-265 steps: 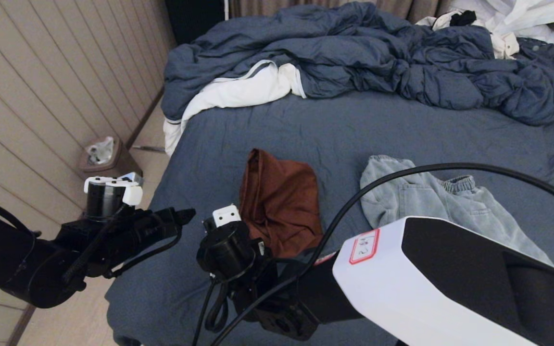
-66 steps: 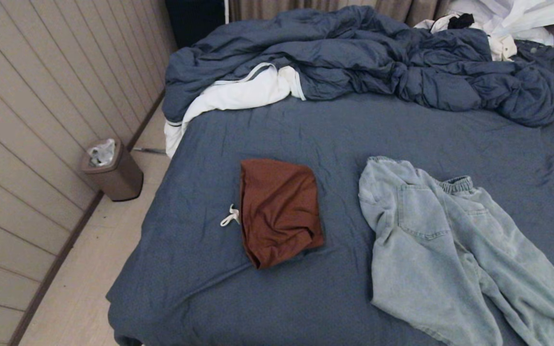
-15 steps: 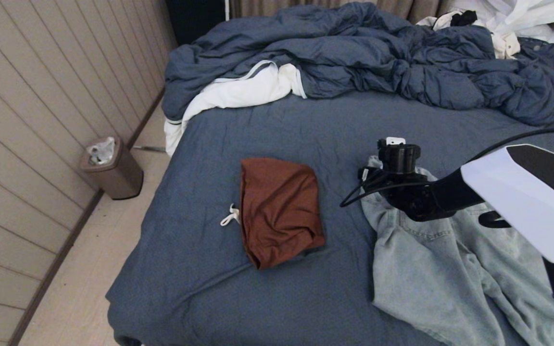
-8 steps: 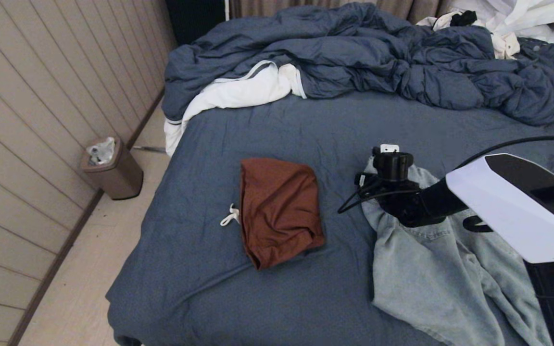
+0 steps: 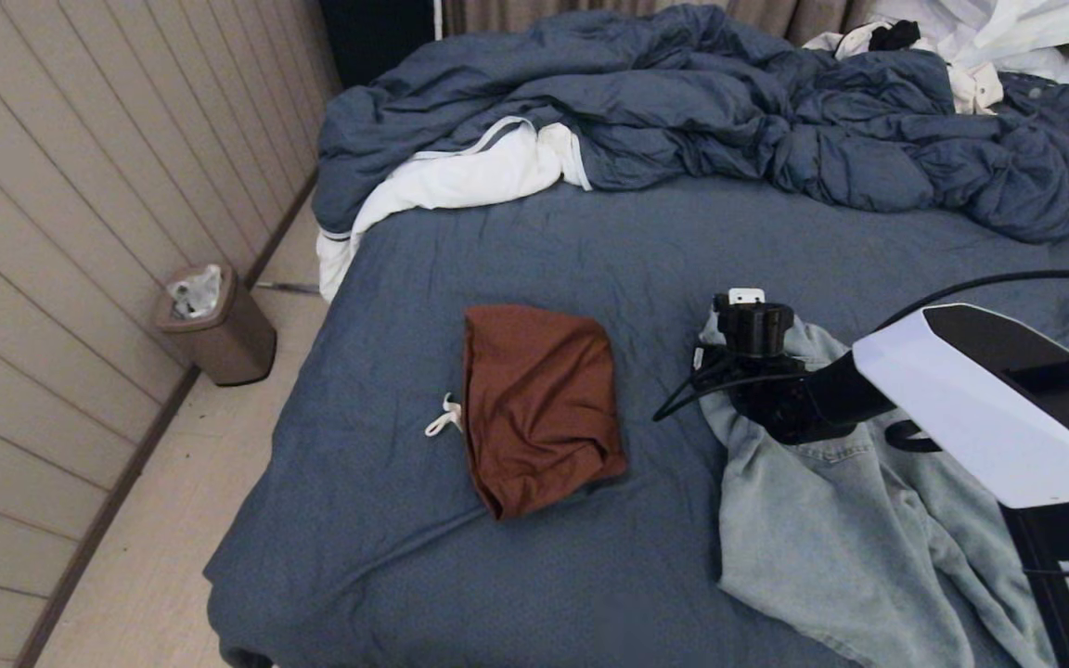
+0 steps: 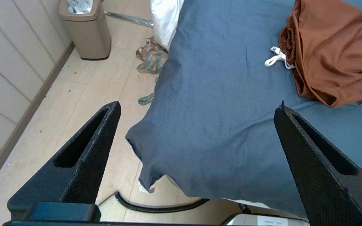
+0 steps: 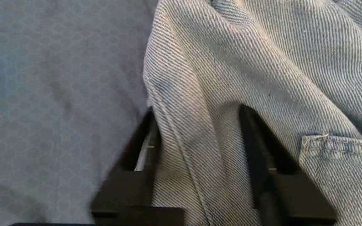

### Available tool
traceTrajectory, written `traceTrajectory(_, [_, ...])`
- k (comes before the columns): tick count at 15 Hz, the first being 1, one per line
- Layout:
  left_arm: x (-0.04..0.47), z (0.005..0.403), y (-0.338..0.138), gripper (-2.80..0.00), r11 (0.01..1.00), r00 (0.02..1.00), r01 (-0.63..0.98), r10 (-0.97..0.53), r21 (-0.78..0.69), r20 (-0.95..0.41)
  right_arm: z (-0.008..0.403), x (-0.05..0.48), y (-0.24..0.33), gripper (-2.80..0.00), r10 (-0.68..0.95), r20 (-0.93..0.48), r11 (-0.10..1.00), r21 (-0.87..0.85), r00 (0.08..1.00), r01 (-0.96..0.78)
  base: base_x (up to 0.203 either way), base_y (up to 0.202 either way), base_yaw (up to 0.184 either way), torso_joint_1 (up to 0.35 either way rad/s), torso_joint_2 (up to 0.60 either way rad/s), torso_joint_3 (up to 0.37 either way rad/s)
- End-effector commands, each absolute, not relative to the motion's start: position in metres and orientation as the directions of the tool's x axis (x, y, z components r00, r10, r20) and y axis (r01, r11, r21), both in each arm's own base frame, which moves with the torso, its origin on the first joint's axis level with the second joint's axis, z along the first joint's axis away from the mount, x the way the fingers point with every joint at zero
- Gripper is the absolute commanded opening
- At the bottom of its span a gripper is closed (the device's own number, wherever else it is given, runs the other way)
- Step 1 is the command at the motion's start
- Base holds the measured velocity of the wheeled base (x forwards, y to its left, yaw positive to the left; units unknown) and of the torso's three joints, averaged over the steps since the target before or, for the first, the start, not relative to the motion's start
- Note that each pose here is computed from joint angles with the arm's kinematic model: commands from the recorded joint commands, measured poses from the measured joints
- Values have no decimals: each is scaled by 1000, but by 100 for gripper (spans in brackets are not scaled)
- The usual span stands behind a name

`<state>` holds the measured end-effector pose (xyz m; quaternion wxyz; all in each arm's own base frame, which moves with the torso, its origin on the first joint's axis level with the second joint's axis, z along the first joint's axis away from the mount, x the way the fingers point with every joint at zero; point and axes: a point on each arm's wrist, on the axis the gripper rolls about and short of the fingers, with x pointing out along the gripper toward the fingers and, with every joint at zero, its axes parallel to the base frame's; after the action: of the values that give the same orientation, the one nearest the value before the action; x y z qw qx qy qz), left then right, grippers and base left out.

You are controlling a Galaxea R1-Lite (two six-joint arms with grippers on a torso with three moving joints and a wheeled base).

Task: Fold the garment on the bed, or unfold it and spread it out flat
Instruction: Fold the blue shorts

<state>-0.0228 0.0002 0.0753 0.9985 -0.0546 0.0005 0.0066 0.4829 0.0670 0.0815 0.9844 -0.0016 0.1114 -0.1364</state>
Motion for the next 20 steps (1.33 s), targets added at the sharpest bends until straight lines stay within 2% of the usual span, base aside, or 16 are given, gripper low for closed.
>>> traceTrajectory(1, [-23, 75, 0, 0, 994, 1000, -14, 14, -110, -3, 82, 484, 64, -280, -276, -213, 961, -33, 937, 276, 0, 0, 0, 0, 0, 0])
traceTrajectory(4, [-23, 75, 0, 0, 994, 1000, -14, 14, -110, -3, 87, 481, 65, -280, -274, -208, 961, -30, 939, 274, 0, 0, 0, 0, 0, 0])
traceTrajectory(8, [-23, 75, 0, 0, 994, 1000, -14, 14, -110, -3, 112, 469, 72, -280, -254, -174, 967, -12, 951, 255, 0, 0, 0, 0, 0, 0])
traceTrajectory(12, [-23, 75, 0, 0, 994, 1000, -14, 14, -110, -3, 157, 430, 113, -280, -149, -126, 988, 9, 981, 151, 0, 0, 0, 0, 0, 0])
traceTrajectory(15, [-23, 75, 0, 0, 994, 1000, -14, 14, -110, -3, 162, 420, 125, -280, -119, -125, 993, 9, 985, 121, 0, 0, 0, 0, 0, 0])
traceTrajectory(20, [-23, 75, 0, 0, 994, 1000, -14, 14, -110, -3, 193, 385, 151, -280, -29, -99, 999, 22, 995, 31, 0, 0, 0, 0, 0, 0])
